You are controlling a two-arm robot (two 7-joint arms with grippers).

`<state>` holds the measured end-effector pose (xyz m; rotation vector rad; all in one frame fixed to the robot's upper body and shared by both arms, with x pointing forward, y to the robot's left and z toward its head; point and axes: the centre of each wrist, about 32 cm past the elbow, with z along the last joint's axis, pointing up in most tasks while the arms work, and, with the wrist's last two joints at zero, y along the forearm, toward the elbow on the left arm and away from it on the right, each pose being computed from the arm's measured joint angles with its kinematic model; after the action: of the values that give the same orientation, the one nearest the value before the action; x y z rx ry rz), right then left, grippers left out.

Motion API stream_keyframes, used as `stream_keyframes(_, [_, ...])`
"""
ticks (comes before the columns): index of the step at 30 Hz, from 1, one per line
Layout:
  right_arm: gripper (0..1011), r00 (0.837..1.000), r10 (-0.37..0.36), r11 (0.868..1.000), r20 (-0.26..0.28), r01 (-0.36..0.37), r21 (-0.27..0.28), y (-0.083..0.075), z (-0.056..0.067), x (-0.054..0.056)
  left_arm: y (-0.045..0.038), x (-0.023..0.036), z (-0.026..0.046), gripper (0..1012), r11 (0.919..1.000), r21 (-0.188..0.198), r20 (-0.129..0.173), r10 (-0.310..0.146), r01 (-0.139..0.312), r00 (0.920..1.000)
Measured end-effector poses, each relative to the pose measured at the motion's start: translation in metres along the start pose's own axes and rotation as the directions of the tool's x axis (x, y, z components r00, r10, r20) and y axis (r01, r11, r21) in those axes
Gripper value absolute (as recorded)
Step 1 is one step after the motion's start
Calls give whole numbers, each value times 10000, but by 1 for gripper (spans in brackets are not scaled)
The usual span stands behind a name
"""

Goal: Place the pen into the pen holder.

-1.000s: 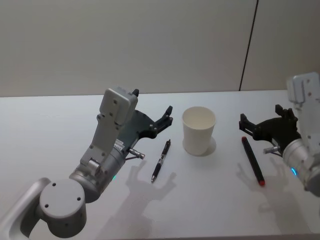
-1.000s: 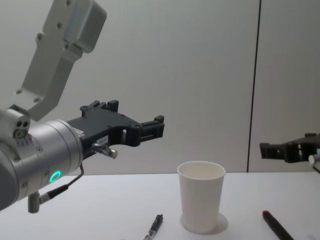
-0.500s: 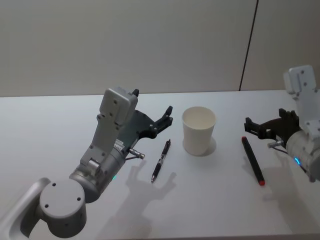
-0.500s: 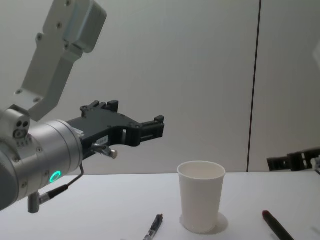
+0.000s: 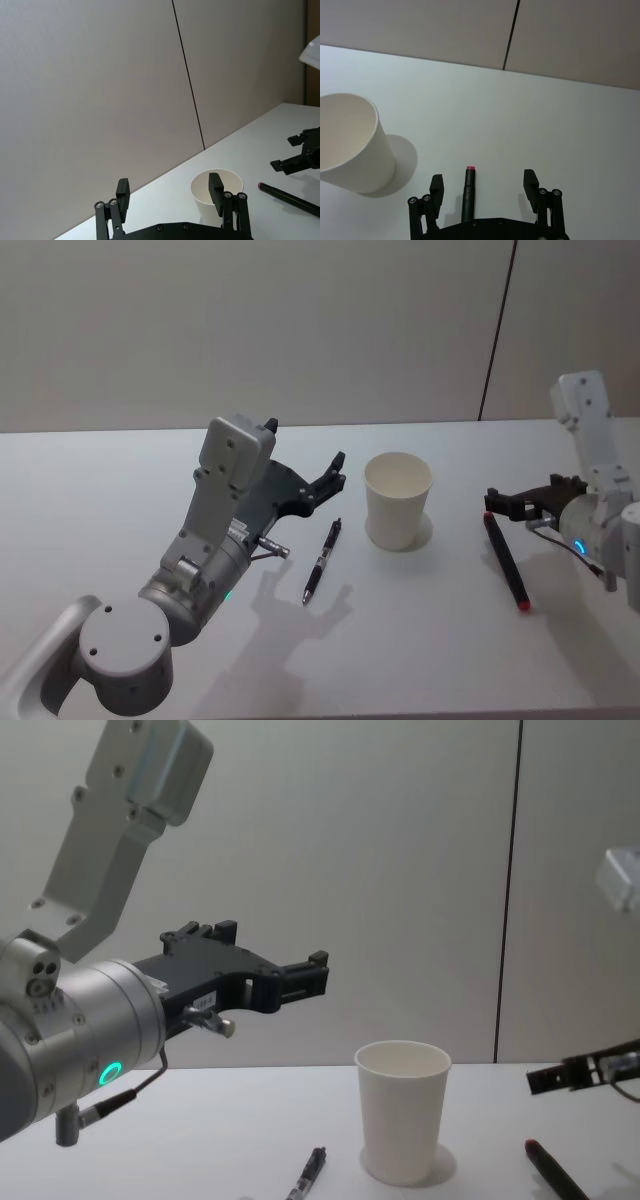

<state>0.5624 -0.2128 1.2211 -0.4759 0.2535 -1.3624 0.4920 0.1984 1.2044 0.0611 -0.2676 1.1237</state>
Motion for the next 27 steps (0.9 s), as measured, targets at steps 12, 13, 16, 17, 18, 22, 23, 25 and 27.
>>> stream_keyframes(12, [1002,9989,196,9958,-418,-233,-890,268,18,-47,0,0,0,1000,10000,0,0,1,-1,10000])
stream_keyframes(13, [1002,9988,196,9952,-447,-238,-947,281,19,-51,0,0,0,1000,10000,-1,0,1,-1,10000])
stream_keyframes(16, [1001,9982,190,9927,-567,-256,-1183,340,28,-68,0,0,0,1000,10000,1,1,1,-1,10000])
stream_keyframes(17, [1001,9980,188,9919,-595,-261,-1244,356,31,-73,0,0,0,1000,10000,0,0,1,-1,10000])
stream_keyframes(18, [1001,9978,175,9905,-640,-260,-1351,382,35,-80,0,0,0,1000,10000,0,0,1,-1,10000])
stream_keyframes(22, [1001,9973,137,9868,-723,-252,-1598,446,55,-97,0,0,0,1000,10000,0,0,1,-1,10000])
stream_keyframes(23, [1002,9972,130,9862,-734,-249,-1639,457,59,-99,0,0,0,1000,10000,0,0,1,-1,10000])
stream_keyframes(25, [1001,9971,108,9840,-759,-241,-1766,491,72,-107,0,0,0,1000,10000,0,0,0,0,10000])
stream_keyframes(27, [1001,9970,94,9832,-767,-232,-1810,507,87,-109,0,0,0,1000,10000,0,0,1,-1,10000])
